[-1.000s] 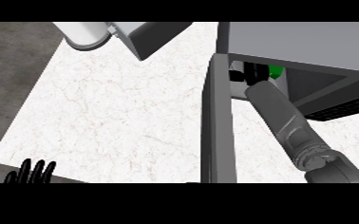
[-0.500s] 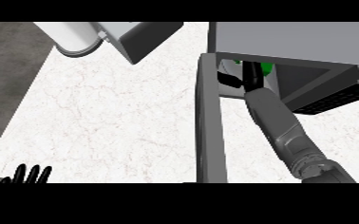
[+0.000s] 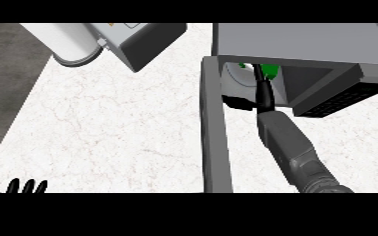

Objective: Pick up the milk, place it into the microwave and close the microwave

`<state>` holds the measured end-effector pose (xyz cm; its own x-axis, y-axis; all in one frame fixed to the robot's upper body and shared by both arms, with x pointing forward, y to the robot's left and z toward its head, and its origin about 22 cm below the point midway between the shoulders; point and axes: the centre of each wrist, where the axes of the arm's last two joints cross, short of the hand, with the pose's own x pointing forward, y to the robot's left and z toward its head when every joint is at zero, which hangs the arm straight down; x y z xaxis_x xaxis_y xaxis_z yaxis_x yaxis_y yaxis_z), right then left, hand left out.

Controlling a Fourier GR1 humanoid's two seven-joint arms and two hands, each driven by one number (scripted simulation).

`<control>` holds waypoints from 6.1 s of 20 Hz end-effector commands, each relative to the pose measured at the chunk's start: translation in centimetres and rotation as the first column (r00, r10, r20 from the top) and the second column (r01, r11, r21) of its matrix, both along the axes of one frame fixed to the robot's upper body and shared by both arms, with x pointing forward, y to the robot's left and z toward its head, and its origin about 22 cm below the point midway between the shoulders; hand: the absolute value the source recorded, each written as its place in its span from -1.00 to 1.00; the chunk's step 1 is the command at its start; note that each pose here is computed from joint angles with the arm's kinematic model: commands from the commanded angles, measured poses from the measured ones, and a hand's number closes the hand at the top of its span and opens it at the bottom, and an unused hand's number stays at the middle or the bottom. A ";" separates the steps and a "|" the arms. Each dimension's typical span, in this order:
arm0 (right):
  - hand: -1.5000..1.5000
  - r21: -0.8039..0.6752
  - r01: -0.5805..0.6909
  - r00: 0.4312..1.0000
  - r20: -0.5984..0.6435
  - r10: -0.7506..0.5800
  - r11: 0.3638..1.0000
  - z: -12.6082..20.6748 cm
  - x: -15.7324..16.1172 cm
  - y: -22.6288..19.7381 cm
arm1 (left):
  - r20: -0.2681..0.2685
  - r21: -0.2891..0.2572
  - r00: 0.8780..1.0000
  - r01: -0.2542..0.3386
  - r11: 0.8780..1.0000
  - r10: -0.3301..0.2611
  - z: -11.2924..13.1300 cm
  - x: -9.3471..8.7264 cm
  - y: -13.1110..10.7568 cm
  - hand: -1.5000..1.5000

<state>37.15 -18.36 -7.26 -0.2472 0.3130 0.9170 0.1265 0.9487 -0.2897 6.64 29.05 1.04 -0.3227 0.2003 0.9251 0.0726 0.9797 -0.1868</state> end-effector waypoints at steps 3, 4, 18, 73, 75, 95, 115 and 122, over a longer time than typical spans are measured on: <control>-1.00 0.088 -0.043 0.998 0.043 0.039 0.995 -3.6 -3.5 -1.5 | -0.021 -0.020 1.000 -0.012 1.000 0.011 0.0 -0.2 -0.7 -1.00; -1.00 0.090 -0.074 0.997 0.024 0.072 0.993 -4.5 -4.4 0.2 | -0.050 -0.005 0.999 -0.010 1.000 0.009 -1.3 -0.4 -0.9 -1.00; -1.00 0.195 -0.149 0.989 0.005 0.151 0.969 -6.9 -8.5 -6.6 | -0.117 0.044 0.990 0.088 0.995 -0.082 -2.4 0.0 -3.6 -1.00; -1.00 0.274 -0.185 0.977 0.154 0.147 0.944 0.8 -17.4 -24.8 | -0.317 0.395 0.718 0.693 0.602 -0.619 -7.1 14.3 -26.7 1.00; -1.00 0.267 -0.196 0.975 0.154 0.159 0.943 0.5 -17.5 -23.8 | -0.312 0.396 0.741 0.670 0.628 -0.594 -6.9 14.3 -27.1 -1.00; -1.00 0.216 -0.397 0.913 0.192 0.360 0.892 7.1 -11.7 -22.1 | -0.100 0.458 0.885 0.446 0.769 -0.454 2.3 23.6 -30.4 1.00; -1.00 0.190 -0.584 0.802 0.288 0.524 0.789 13.3 -7.4 -20.4 | -0.055 0.456 0.950 0.298 0.839 -0.307 6.9 28.5 -31.2 1.00; -1.00 0.199 -0.672 0.736 0.279 0.616 0.713 14.6 -6.6 -19.1 | -0.043 0.447 0.957 0.274 0.851 -0.286 7.3 28.4 -31.4 1.00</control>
<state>30.16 -37.88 6.78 -0.4640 -0.1747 0.8684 -0.4345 0.8992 -0.0512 34.55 0.20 5.53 -0.2790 -0.1757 0.9441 0.3244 0.9081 0.2649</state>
